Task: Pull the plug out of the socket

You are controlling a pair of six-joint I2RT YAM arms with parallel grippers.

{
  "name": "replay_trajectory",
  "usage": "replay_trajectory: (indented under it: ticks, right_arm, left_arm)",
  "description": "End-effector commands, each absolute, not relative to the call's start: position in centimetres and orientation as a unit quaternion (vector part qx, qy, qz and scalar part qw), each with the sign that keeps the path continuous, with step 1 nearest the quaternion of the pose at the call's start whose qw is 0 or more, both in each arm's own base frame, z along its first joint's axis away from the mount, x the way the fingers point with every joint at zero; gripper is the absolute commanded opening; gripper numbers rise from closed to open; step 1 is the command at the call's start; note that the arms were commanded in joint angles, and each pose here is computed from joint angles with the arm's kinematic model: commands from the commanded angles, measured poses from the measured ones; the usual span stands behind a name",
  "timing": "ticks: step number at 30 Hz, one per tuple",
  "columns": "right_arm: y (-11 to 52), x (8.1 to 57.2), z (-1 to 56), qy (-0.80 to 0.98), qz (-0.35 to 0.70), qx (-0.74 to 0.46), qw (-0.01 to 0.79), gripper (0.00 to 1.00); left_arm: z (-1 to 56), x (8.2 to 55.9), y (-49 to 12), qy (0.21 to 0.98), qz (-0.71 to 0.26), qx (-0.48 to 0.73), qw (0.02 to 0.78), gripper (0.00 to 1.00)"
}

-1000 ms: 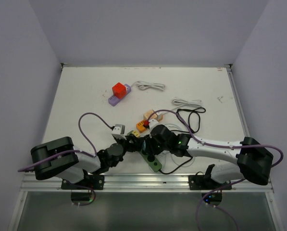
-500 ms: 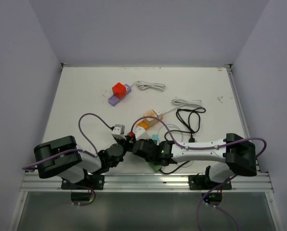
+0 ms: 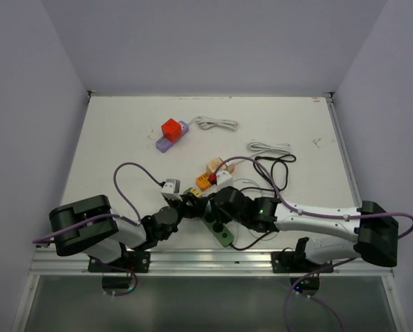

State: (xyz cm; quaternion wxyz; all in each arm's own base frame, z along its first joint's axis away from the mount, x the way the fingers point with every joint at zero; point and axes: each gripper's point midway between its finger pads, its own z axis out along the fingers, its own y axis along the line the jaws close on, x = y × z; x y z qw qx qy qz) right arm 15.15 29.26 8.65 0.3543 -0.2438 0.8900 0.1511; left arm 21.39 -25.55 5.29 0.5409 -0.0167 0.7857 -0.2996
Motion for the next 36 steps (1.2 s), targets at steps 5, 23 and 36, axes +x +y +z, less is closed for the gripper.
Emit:
replay_trajectory:
  ticks: [5,23,36]
  right_arm:
    - [30.2,16.0,11.3,0.883,0.233,-0.196,0.358,0.0]
    - [20.1,19.6,14.6,0.875,0.12,-0.074,0.463,0.04]
    - [17.8,21.3,12.4,0.889,0.061,-0.048,0.451,0.42]
  left_arm:
    - [-5.1,17.6,-17.8,0.887,-0.113,0.076,0.44,0.84]
    - [2.8,20.4,-22.7,0.845,-0.16,0.106,0.499,0.87]
    - [8.3,21.6,-24.9,0.818,-0.176,0.129,0.533,0.89]
